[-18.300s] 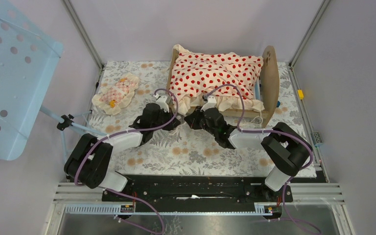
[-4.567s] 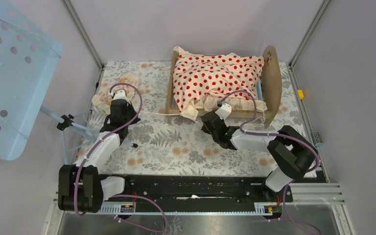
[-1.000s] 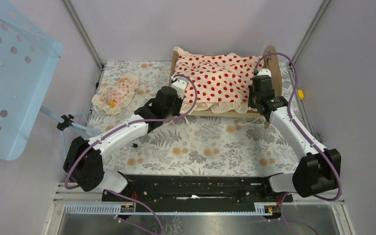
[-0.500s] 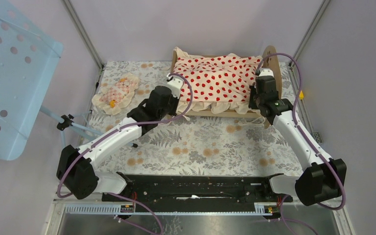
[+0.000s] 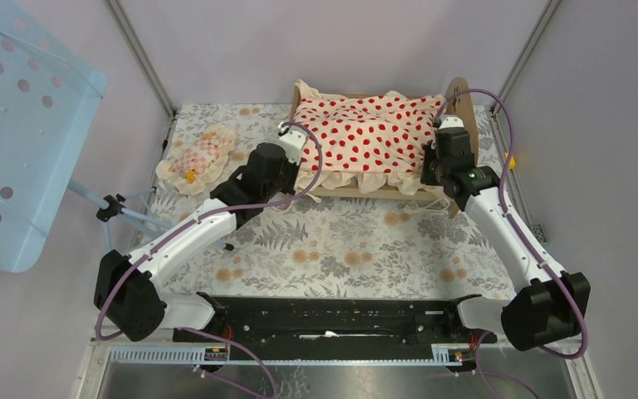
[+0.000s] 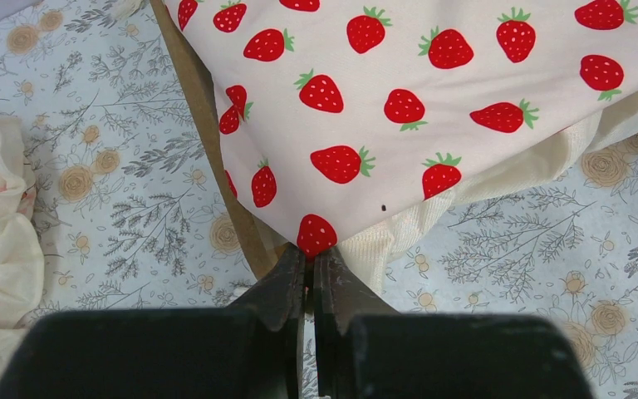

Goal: Set up the pet bed
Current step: Adjust the mattress on the bed frame.

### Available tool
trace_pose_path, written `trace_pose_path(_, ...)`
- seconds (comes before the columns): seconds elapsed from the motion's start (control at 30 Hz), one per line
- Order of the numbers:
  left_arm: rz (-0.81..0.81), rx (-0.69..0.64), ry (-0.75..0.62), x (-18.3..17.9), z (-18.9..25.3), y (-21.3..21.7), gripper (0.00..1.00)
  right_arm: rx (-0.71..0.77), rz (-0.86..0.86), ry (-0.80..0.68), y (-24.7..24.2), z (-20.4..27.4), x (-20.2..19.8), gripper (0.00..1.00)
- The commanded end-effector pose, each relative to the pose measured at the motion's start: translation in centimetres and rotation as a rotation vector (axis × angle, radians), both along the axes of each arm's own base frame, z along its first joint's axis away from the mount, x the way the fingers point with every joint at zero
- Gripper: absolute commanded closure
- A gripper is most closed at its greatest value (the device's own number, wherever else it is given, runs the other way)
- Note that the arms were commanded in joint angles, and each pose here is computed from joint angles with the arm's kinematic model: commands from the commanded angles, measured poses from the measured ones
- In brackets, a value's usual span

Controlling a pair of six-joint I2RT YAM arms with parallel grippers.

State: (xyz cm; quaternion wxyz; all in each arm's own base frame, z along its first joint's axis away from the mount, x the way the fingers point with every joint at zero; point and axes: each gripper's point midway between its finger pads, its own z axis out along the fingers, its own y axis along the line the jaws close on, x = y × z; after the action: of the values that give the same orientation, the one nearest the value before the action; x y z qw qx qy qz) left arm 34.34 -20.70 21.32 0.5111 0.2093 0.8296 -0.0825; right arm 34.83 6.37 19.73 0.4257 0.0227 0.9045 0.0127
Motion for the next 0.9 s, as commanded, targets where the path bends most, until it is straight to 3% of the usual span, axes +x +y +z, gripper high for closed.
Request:
trace_pose_path(0.0,0.107,0.032,-0.085,1.3,3.4,3.4,1.0,-0.045,-0.085,-0.078,-2.6,3.3,0.1,0.93)
trace_pose_path(0.3,0.067,0.046,-0.034,0.5,1.0,3.1,1.0,-0.042,-0.074,-0.056,-2.6,2.4,-1.0,0.98)
trace_pose_path(0.43,0.052,0.082,0.002,0.3,-0.8,3.2,1.0,-0.052,-0.073,-0.009,-2.7,0.5,-1.6,0.95)
trace_pose_path(0.6,0.107,0.155,0.055,1.2,-3.4,4.0,0.98,-0.14,-0.155,0.031,-4.5,-1.3,-1.1,0.58)
trace_pose_path(0.63,0.122,0.167,0.067,1.4,-3.7,4.1,0.94,-0.158,-0.169,0.028,-4.9,-1.2,-0.9,0.53)
trace_pose_path(0.73,0.143,0.16,0.072,1.9,-3.3,4.0,0.63,-0.174,-0.192,-0.008,-5.4,-0.1,-0.6,0.43)
trace_pose_path(0.83,0.116,0.096,0.037,1.9,-1.6,3.1,0.39,-0.137,-0.177,-0.074,-5.0,1.4,-0.5,0.38)
trace_pose_path(0.87,0.096,0.073,0.025,1.7,-1.0,2.7,0.35,-0.116,-0.163,-0.092,-4.6,1.9,-0.5,0.37)
